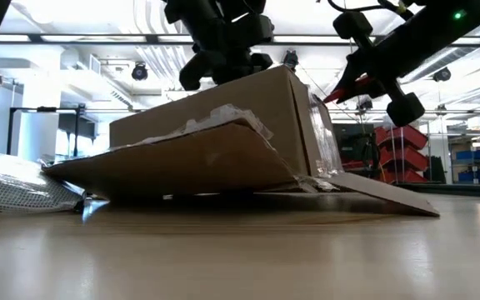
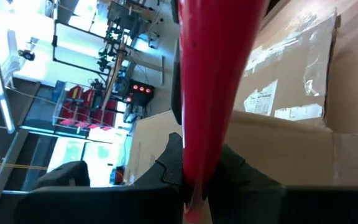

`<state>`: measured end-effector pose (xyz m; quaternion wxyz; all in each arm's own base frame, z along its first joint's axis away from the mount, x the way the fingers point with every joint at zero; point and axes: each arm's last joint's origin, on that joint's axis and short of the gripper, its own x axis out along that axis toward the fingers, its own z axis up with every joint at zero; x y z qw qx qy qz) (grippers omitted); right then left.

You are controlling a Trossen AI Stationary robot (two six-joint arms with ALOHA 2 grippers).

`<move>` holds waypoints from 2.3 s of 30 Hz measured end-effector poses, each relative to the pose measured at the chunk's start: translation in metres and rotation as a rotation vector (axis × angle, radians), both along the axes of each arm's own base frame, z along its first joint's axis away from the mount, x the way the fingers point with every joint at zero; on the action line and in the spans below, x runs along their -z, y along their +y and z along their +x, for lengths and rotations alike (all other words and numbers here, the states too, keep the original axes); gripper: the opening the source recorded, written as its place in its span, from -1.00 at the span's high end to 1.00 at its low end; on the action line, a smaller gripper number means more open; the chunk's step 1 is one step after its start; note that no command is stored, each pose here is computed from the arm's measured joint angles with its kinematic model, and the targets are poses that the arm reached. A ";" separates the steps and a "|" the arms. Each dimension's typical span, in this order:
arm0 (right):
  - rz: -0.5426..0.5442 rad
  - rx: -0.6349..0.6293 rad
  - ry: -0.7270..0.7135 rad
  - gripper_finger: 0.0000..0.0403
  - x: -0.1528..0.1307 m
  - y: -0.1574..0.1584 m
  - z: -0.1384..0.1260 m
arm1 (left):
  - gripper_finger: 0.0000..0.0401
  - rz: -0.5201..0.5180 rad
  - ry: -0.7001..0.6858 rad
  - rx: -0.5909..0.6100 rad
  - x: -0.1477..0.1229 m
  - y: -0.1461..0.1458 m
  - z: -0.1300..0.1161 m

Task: Unpack boxes

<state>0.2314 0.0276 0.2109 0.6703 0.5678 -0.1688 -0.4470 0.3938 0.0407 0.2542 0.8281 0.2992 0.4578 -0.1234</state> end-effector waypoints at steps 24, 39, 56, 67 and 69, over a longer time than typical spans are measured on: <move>0.016 -0.040 0.042 0.92 0.000 -0.005 0.002 | 0.86 0.089 -0.049 -0.082 -0.005 -0.019 0.004; 0.004 -0.048 0.078 0.92 0.001 -0.007 0.002 | -0.20 0.174 -0.119 -0.182 -0.009 -0.022 0.009; 0.012 -0.058 0.084 0.92 0.002 -0.007 0.002 | 0.05 0.259 -0.124 -0.268 0.030 -0.007 0.034; 0.015 -0.039 0.083 0.92 0.003 -0.011 0.002 | 0.59 0.272 -0.135 -0.294 0.036 -0.006 0.038; 0.024 -0.034 0.073 0.92 0.003 -0.012 0.002 | 0.77 0.272 -0.136 -0.295 0.036 -0.006 0.038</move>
